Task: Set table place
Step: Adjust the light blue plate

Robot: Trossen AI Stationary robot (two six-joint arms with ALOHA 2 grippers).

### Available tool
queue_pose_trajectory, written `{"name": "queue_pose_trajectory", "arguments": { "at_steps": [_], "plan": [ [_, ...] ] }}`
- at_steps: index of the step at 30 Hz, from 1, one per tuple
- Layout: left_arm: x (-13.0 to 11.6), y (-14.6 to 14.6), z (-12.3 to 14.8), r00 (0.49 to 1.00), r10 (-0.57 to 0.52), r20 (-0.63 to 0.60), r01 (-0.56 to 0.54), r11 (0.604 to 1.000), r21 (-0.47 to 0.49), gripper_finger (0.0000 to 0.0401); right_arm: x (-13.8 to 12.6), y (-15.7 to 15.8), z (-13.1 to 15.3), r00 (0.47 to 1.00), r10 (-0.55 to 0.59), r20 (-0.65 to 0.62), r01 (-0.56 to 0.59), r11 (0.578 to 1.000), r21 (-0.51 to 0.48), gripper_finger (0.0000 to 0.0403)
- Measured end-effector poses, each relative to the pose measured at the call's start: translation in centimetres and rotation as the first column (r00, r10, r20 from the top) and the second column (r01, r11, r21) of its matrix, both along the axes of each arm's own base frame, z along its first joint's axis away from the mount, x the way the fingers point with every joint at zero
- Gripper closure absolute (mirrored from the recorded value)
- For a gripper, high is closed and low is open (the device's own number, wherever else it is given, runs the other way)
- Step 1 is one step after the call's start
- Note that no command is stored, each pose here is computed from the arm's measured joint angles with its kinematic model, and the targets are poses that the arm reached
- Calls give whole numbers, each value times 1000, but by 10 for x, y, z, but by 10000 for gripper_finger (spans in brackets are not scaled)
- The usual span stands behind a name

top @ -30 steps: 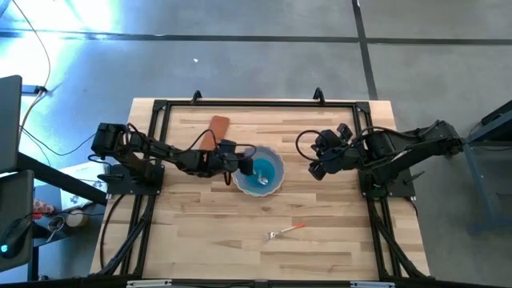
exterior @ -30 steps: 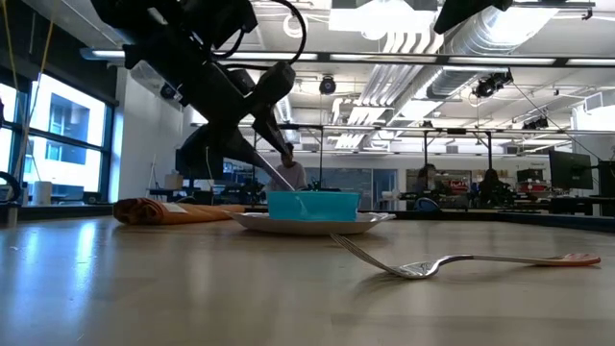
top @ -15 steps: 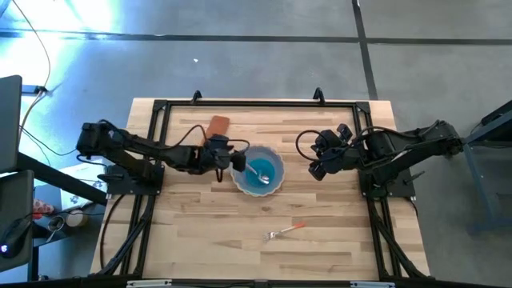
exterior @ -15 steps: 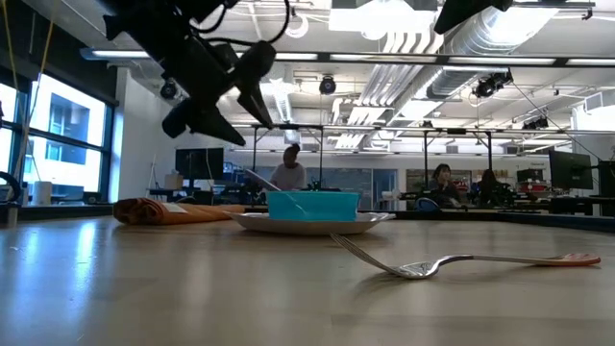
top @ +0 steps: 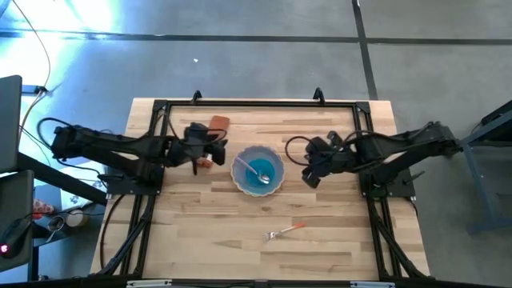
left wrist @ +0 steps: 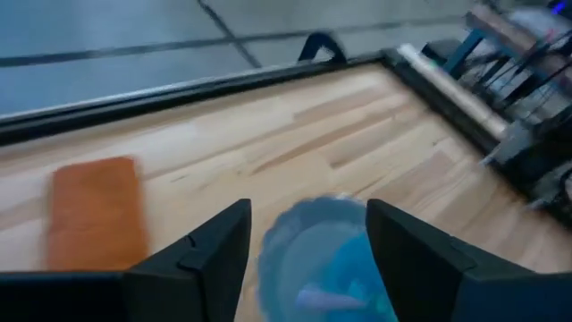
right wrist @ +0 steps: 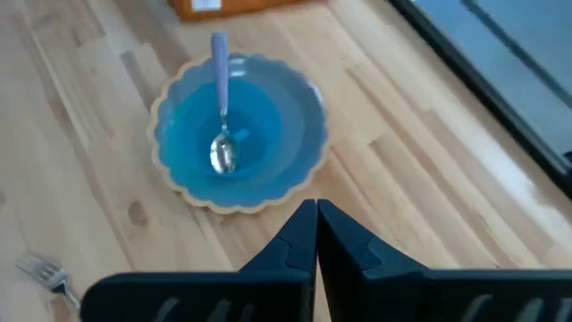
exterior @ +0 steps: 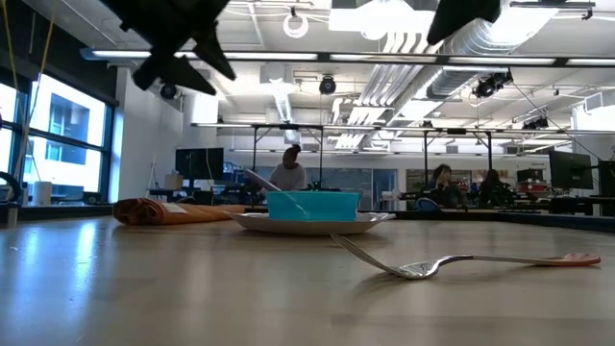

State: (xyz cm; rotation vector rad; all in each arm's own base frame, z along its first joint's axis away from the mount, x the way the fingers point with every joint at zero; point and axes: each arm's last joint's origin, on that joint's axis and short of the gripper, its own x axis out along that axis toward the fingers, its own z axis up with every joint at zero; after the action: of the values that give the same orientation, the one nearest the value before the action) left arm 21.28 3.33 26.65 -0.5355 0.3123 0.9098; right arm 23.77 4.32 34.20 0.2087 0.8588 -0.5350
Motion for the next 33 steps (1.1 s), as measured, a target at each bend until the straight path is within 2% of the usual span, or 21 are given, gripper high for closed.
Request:
{"name": "queue_pose_trajectory", "arguments": {
  "at_steps": [4, 7, 12, 16, 22, 27, 33],
  "plan": [
    [-17, -1, 7, 1000, 0, -13, 0, 1000, 0, 197, 25, -6, -19, 996, 45, -72, -41, 998, 56, 402],
    [-26, -2, 12, 1000, -6, -19, 7, 1000, 7, 195, 49, -12, -42, 984, 101, -147, -79, 985, 154, 403],
    [-37, -3, 14, 998, -17, -57, 18, 1000, 16, 196, 91, -9, -91, 940, 270, -208, -195, 926, 323, 403],
    [-43, -3, 12, 995, -19, -98, 20, 1000, 11, 195, 114, -5, -130, 896, 377, -235, -249, 864, 437, 403],
    [-46, -3, 10, 991, -20, -134, 21, 1000, 7, 197, 134, -5, -159, 887, 416, -199, -296, 844, 446, 403],
    [-47, -4, 9, 987, -20, -157, 21, 1000, 5, 194, 142, -13, -161, 907, 394, -150, -301, 854, 425, 403],
    [-47, -4, 9, 986, -28, -167, 31, 999, 14, 196, 143, -27, -161, 922, 355, -151, -265, 868, 421, 403]
  ]
}}
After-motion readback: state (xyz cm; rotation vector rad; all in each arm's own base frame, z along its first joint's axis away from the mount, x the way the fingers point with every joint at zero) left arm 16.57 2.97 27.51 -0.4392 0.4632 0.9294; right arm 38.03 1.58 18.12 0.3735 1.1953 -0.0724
